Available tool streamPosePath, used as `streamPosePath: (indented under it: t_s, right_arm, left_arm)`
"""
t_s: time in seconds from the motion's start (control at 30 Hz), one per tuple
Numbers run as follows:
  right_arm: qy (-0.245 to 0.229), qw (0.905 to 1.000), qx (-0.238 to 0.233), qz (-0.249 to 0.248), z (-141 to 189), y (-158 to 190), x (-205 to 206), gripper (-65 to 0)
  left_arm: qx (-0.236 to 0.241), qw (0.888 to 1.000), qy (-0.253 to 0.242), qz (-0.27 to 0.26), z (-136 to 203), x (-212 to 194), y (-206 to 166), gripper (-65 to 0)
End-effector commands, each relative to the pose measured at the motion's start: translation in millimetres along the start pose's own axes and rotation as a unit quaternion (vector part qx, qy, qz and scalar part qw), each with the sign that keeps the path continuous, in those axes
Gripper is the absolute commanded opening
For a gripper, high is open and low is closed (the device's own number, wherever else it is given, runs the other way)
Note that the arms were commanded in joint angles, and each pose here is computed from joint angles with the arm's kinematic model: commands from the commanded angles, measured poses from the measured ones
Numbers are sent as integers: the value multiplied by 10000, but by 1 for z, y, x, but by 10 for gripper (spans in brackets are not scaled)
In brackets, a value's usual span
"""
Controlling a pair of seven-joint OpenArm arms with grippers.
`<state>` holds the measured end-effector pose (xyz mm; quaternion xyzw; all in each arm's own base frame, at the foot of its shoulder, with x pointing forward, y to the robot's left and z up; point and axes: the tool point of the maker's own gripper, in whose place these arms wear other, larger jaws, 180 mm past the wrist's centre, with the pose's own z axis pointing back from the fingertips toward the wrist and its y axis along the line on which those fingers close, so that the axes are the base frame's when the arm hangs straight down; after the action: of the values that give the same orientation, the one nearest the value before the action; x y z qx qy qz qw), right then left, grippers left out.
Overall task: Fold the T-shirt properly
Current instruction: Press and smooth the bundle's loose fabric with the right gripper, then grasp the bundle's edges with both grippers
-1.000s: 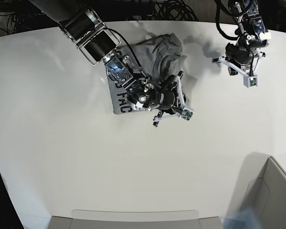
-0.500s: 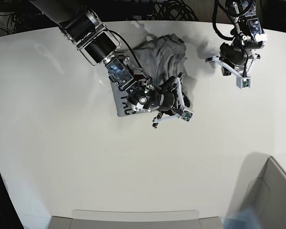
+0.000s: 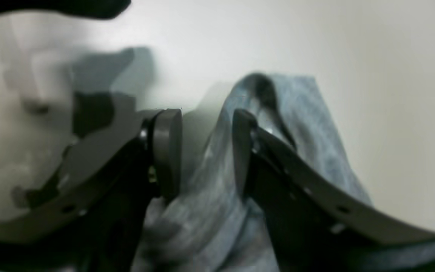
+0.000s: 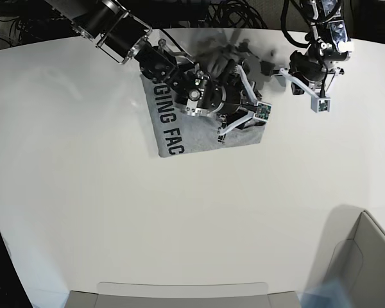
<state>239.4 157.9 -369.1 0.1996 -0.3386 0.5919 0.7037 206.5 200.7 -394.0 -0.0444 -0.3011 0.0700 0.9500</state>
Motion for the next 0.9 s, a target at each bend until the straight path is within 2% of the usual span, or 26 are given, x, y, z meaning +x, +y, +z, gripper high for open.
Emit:
streamPosePath:
  t_s: [0.0, 0.13, 0.23, 0.37, 0.47, 0.67, 0.73, 0.87]
  right_arm:
    - [-429, 9990, -86, 77, 5, -8, 31, -423]
    - [-468, 9986, -202, 112, 13, -16, 29, -424]
    - [-718, 9953, -632, -129, 42, -39, 27, -424]
    - [-957, 9806, -1464, -880, 90, -90, 5, -425]
    - [-836, 9681, -1845, -1474, 117, -116, -37, -462]
    - [-732, 9446, -2024, -2479, 145, -116, -99, -598]
    - [-586, 9412, -2022, -2644, 150, -109, -118, -619]
    - [-420, 9400, -1911, -2796, 149, -92, -136, -619]
  left_arm:
    - [-31, 9997, -215, -58, 4, 13, -2, -650]
    - [-32, 9997, -229, -64, 4, 13, -2, -650]
    - [-72, 9990, -405, -157, 12, 23, -8, -650]
    - [-435, 9969, -619, -224, 21, 34, -30, -650]
    - [-885, 9938, -667, -92, 22, 37, -51, -650]
    - [-1757, 9813, -767, -193, 23, 49, -105, -650]
    - [-1962, 9774, -751, -240, 24, 47, -119, -650]
    - [-2274, 9685, -947, -368, 28, 48, -143, -650]
